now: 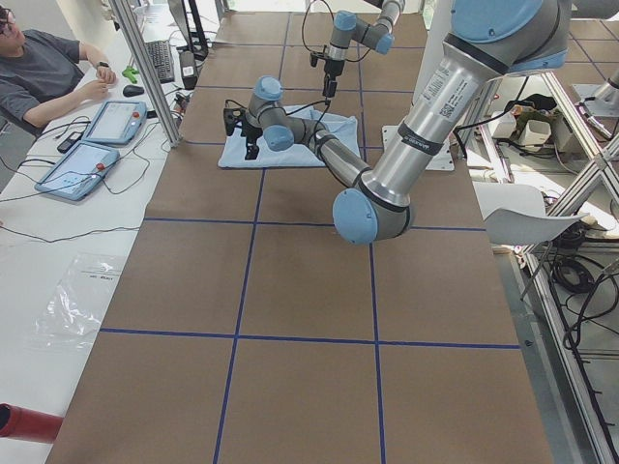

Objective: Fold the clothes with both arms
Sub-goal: 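Release and raise the left gripper while the right gripper moves to the near edge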

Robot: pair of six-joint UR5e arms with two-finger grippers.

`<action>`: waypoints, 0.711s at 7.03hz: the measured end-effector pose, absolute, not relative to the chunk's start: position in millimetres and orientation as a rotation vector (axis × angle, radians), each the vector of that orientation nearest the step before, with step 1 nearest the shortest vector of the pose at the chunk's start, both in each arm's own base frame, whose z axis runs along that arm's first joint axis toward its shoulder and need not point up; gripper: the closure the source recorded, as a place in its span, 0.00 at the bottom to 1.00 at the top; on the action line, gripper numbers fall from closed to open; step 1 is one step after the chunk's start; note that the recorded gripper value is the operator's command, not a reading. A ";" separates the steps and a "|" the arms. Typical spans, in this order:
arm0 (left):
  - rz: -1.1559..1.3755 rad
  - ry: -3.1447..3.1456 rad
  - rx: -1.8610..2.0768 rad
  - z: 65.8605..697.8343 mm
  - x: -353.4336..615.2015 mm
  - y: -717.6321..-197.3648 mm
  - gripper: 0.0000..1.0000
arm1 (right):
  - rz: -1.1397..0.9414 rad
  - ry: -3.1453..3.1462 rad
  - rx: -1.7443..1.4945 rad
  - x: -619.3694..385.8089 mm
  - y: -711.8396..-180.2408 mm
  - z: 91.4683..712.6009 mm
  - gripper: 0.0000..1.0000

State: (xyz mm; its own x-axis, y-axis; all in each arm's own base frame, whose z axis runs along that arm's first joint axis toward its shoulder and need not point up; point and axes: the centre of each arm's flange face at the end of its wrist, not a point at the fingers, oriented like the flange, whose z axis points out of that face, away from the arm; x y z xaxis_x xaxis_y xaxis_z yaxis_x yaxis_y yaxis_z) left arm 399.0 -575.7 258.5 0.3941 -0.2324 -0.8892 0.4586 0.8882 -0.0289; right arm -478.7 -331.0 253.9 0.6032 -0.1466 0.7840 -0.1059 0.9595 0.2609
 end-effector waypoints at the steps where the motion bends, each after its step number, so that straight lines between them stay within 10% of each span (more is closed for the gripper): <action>1: -0.435 1.088 0.230 260.9 391.8 -565.9 0.00 | -0.073 -0.862 0.346 -504.9 -318.3 249.6 0.00; 5: -0.426 1.088 0.220 264.0 392.3 -558.0 0.00 | -0.204 -0.718 0.452 -555.7 -278.7 277.4 0.00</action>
State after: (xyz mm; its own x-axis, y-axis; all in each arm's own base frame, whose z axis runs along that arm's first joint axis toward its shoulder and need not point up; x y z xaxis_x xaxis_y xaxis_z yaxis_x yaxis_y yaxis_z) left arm 392.3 -558.0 264.0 0.3942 -0.2261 -0.8908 0.4383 0.8982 -0.0340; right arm -555.7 -278.7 277.4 0.7386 -0.3316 0.5870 0.0274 0.8847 0.4653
